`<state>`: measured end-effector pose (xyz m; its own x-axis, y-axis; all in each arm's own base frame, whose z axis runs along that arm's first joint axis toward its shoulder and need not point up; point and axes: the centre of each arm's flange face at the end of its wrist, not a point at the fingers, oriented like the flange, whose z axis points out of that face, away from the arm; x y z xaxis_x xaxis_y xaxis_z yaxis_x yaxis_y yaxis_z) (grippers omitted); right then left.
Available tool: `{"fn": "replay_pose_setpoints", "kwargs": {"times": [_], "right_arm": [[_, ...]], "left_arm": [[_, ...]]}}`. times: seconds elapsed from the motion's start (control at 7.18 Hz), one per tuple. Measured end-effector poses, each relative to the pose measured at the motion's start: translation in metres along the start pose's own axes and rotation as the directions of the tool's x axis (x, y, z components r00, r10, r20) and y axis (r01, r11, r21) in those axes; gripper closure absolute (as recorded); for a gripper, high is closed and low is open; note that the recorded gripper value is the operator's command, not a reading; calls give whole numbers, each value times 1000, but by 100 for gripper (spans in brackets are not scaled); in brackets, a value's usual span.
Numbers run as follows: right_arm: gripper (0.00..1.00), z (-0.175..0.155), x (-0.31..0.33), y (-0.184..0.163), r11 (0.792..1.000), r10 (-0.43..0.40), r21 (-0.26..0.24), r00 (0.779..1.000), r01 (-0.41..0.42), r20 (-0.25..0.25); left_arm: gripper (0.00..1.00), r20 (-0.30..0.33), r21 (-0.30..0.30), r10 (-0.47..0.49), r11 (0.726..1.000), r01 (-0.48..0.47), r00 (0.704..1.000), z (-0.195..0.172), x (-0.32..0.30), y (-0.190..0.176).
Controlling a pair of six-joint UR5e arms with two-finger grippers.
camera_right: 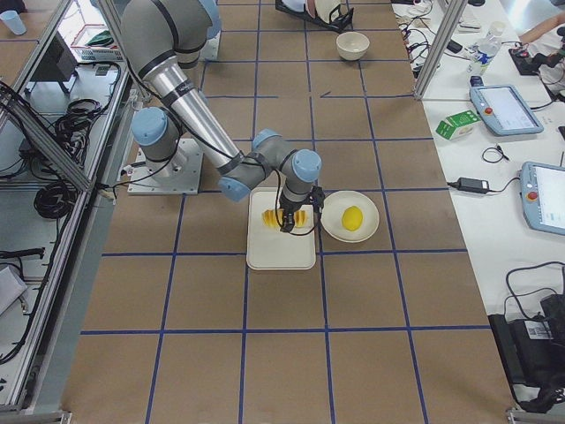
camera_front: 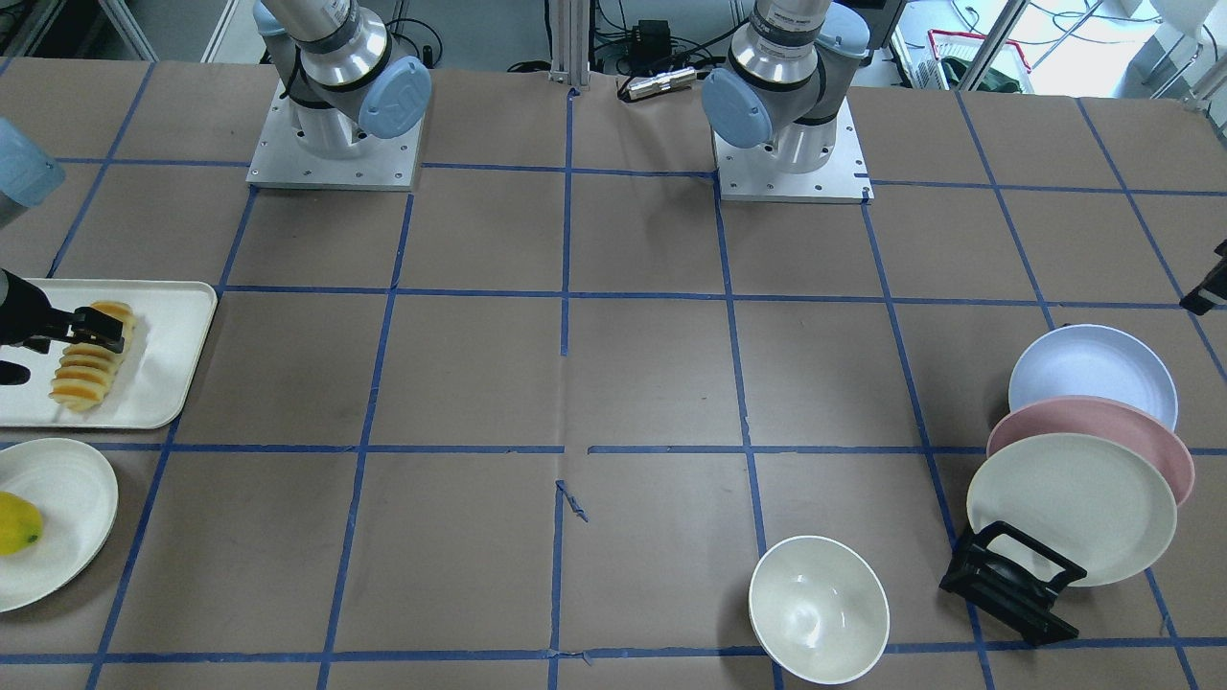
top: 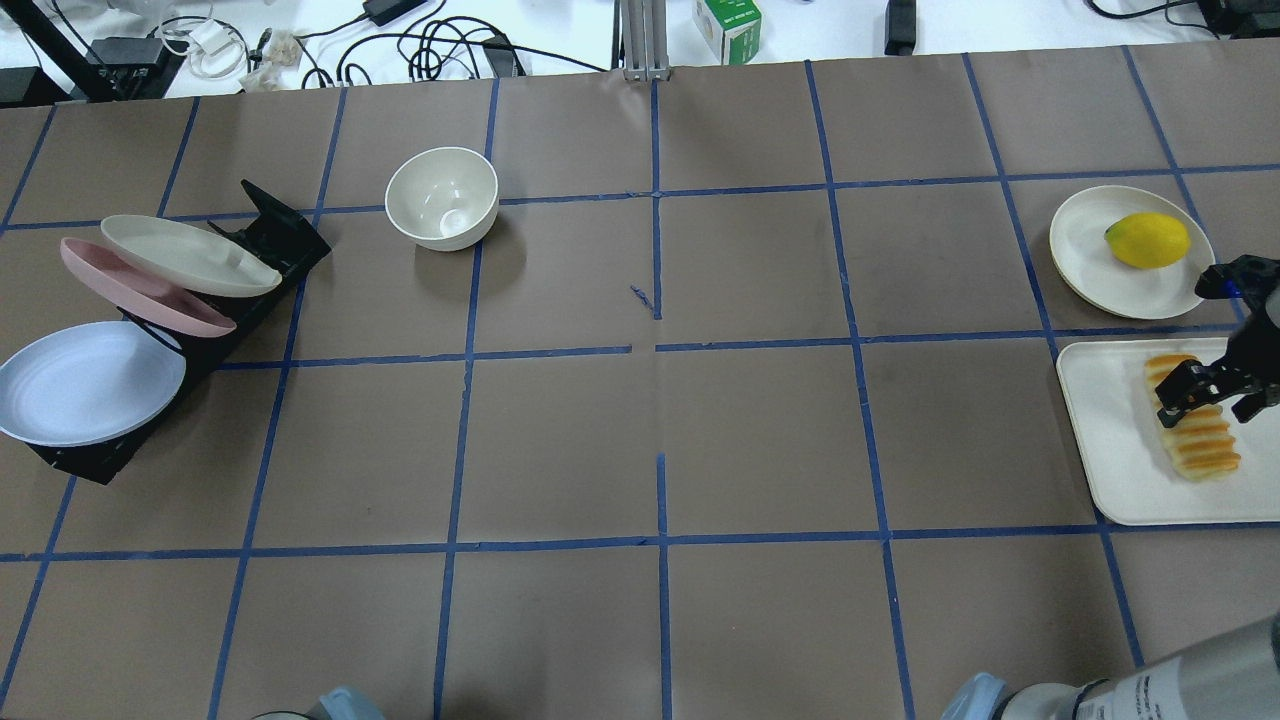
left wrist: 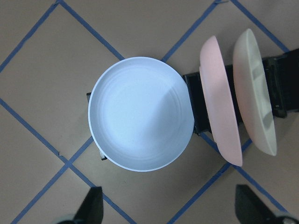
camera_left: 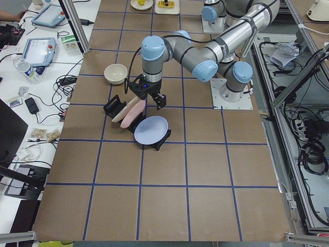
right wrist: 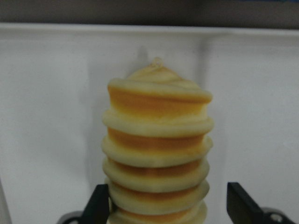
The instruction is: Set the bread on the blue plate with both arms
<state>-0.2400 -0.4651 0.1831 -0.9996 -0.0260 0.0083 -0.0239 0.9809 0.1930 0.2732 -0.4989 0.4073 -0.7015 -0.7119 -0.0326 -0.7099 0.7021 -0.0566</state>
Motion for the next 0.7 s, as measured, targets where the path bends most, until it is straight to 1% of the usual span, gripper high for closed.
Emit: {"fn": "replay_pose_setpoints", "kwargs": {"times": [0.14, 0.28, 0.42, 0.56, 0.7], "right_arm": [[95, 1, 0, 0, 1000, 7, -2, 1000, -7, 2], [96, 0, 0, 0, 1000, 11, -4, 1000, -11, 0], [96, -2, -1, -1, 1000, 12, -3, 1000, -12, -3], [96, -5, -2, -2, 1000, 13, 0, 1000, -13, -8], [96, -9, -2, -3, 1000, 19, 5, 1000, -19, -14]], "left_arm": [[0, 50, -23, -7, 1000, 8, 999, 35, -10, -12], [10, 104, -40, -16, 999, 20, 994, 65, -24, -23], [11, 131, -45, -26, 998, 32, 991, 94, -32, -32], [13, 143, -60, -30, 997, 39, 989, 117, -36, -36], [30, 158, -77, -31, 996, 44, 987, 134, -40, -37]]}}
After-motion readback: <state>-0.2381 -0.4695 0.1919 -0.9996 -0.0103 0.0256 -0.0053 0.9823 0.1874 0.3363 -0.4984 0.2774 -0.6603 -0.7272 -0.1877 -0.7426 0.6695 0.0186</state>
